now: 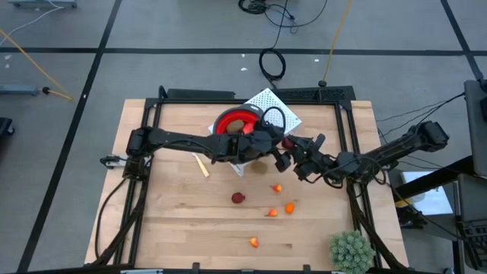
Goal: Pick & Place Fruit
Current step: Put the pomegranate into the red strainer bowl on the shelf
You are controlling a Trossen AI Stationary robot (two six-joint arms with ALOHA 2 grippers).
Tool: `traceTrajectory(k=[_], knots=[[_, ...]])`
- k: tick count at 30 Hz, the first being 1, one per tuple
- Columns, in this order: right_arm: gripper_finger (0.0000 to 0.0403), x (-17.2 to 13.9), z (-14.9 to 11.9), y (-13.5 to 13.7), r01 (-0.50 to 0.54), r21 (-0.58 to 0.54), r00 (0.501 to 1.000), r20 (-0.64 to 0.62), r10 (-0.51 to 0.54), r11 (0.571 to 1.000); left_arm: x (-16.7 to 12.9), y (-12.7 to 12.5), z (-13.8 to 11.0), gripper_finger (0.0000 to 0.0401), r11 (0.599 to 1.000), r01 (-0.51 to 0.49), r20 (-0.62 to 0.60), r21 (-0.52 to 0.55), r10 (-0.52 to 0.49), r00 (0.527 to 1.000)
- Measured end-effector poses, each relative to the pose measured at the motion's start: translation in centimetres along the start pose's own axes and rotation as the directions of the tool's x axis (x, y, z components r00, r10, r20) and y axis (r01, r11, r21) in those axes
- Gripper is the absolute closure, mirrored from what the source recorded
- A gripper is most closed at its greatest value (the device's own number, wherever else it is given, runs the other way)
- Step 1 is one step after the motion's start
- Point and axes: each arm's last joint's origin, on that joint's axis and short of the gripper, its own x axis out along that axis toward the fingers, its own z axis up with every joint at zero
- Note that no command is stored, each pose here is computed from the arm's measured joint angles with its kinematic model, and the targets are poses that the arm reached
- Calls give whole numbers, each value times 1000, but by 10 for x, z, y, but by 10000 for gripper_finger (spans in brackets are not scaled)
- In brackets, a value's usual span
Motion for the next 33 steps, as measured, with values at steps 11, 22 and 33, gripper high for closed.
traceTrajectory(k=[11, 22, 33], knots=[[222, 5, 4, 12, -20, -19, 1000, -8, 20, 1000, 2, 3, 0, 80, 1000, 3, -9, 1, -3, 1000], [222, 9, 0, 9, 4, -10, 1000, -29, -4, 1000, 2, 3, 0, 193, 999, 23, -18, 30, -22, 1000], [218, 10, -1, 9, 6, 28, 999, -32, -5, 1000, 1, 3, -1, 215, 999, 21, -28, 35, -20, 999]])
